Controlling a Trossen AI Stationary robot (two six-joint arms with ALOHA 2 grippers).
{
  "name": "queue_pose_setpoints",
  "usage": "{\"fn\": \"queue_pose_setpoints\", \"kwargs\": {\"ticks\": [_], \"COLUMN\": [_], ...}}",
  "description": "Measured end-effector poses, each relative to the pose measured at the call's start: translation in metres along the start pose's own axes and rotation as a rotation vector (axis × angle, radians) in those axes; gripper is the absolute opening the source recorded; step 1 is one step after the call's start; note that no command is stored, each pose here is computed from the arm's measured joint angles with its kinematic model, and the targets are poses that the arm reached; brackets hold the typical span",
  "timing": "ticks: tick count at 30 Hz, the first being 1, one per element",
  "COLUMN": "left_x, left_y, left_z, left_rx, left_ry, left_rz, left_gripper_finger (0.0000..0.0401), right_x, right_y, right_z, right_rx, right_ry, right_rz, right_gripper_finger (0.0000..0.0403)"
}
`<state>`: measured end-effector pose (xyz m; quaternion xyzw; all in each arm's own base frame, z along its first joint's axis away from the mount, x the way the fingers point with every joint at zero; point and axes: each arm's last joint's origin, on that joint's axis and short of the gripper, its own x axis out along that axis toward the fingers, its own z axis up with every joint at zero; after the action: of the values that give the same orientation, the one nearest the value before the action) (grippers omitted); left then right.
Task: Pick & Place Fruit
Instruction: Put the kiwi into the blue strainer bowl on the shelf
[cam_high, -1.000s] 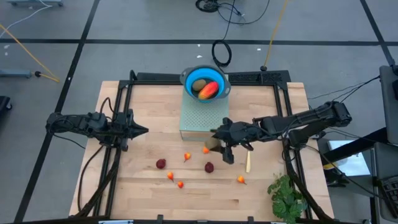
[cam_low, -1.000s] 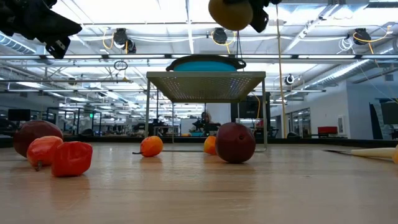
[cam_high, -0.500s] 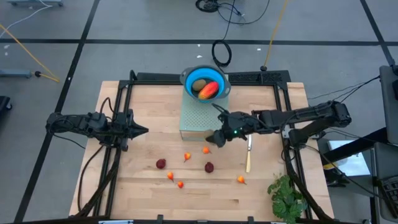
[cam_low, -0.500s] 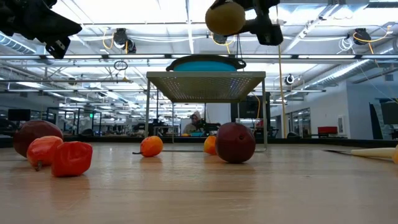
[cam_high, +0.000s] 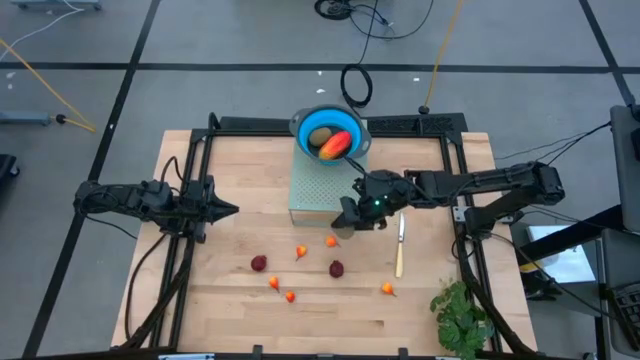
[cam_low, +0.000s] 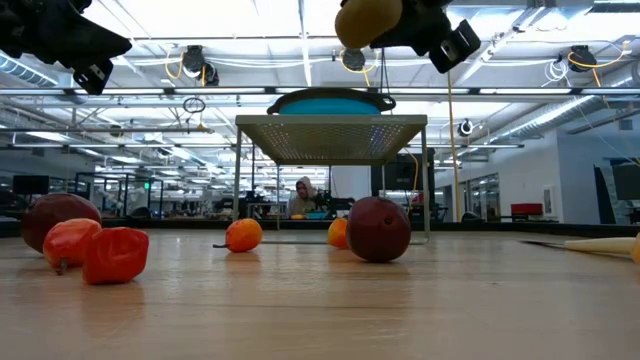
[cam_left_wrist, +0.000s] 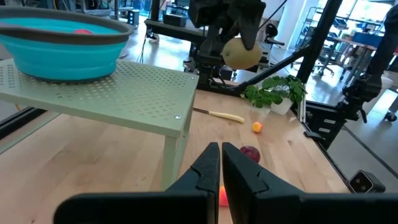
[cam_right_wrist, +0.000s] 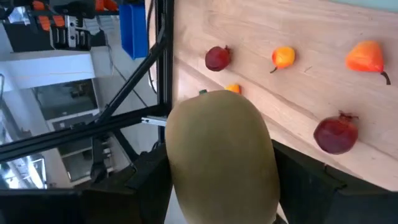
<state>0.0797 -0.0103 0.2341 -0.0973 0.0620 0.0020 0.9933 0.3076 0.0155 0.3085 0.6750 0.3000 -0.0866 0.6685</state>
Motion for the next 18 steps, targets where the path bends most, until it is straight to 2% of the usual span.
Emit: {"fn": "queue_pose_setpoints", "kwargs": {"ticks": [6, 18], "left_x": [0.0, -0.0001], "left_y": [0.0, 0.0], "left_z": [0.0, 0.0], "left_rx": [0.0, -0.003], "left_ry": [0.0, 0.0], "left_rz": [0.0, 0.0], "left_gripper_finger": [0.0017, 0.0017], "right_x": [-0.0004, -0.0004], "right_y": [0.0038, 0.0032], "right_z": [0.0011, 0.0009], "right_rx": [-0.008, -0.032], "right_ry": [0.012, 0.012], "right_rz": [0.04, 0.035], "right_gripper_finger": [0.0231, 0.0232]}}
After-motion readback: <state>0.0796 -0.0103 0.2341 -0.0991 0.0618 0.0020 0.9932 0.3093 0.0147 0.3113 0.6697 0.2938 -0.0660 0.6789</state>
